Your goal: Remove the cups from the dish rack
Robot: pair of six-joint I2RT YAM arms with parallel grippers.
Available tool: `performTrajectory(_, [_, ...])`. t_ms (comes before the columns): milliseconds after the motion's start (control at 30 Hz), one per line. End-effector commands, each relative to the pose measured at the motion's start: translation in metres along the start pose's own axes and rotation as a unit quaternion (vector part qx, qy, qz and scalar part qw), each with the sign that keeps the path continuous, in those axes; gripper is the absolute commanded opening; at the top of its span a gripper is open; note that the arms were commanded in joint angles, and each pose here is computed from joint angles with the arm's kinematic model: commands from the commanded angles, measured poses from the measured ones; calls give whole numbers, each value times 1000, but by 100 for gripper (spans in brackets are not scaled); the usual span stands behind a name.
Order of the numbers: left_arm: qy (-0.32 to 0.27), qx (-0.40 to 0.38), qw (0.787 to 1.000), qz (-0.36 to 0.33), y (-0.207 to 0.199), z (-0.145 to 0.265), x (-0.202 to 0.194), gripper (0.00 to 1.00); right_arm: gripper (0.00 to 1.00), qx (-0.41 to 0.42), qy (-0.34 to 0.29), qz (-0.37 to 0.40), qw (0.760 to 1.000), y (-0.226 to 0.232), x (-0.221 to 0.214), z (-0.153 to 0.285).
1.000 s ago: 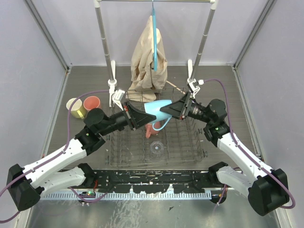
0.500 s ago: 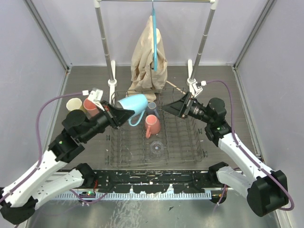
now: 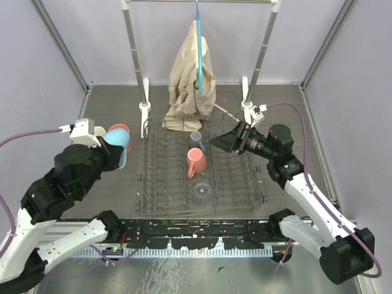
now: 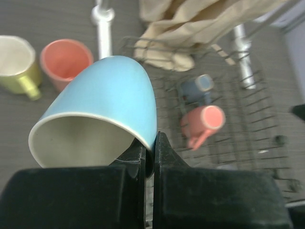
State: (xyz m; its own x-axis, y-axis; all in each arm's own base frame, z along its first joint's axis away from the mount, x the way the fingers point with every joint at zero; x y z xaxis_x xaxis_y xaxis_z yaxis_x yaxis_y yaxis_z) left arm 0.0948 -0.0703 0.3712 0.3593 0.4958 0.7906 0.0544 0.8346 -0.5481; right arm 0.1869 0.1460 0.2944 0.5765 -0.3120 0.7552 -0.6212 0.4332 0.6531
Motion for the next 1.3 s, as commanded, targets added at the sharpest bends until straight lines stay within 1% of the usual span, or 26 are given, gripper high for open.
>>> performTrajectory(0, [-11, 118, 992, -50, 22, -1, 0, 0, 92, 11, -20, 48, 999, 11, 14, 4])
performTrajectory(233, [32, 182, 979, -84, 27, -28, -19, 0, 92, 7, -13, 63, 998, 10, 9, 7])
performTrajectory(533, [114, 201, 973, -25, 49, -74, -30, 0, 92, -6, -9, 86, 996, 10, 6, 13])
performTrajectory(833, [191, 229, 954, -24, 66, -109, -52, 0, 92, -17, 4, 84, 996, 1, 2, 9])
performTrajectory(1133, [249, 239, 939, 2, 89, -136, -63, 0, 92, -18, 7, 84, 996, -1, 1, 8])
performTrajectory(1267, [267, 252, 930, 4, 98, -147, -70, 0, 92, -19, 9, 83, 996, -3, 0, 7])
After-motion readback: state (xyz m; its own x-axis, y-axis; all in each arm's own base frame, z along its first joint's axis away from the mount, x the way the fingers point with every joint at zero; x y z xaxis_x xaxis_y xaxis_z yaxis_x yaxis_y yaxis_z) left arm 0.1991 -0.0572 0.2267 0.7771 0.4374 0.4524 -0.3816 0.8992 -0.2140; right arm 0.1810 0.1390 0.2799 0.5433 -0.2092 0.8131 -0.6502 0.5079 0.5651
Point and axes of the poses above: each gripper's point midway between its finger pads, its own z axis back along the fingers, its own y axis along the line the jaws close on, x = y × z, the point moved 10 cm from there along z, back along the fingers, and after that the axes turned 12 degrees about z, right-handed, at the moved point
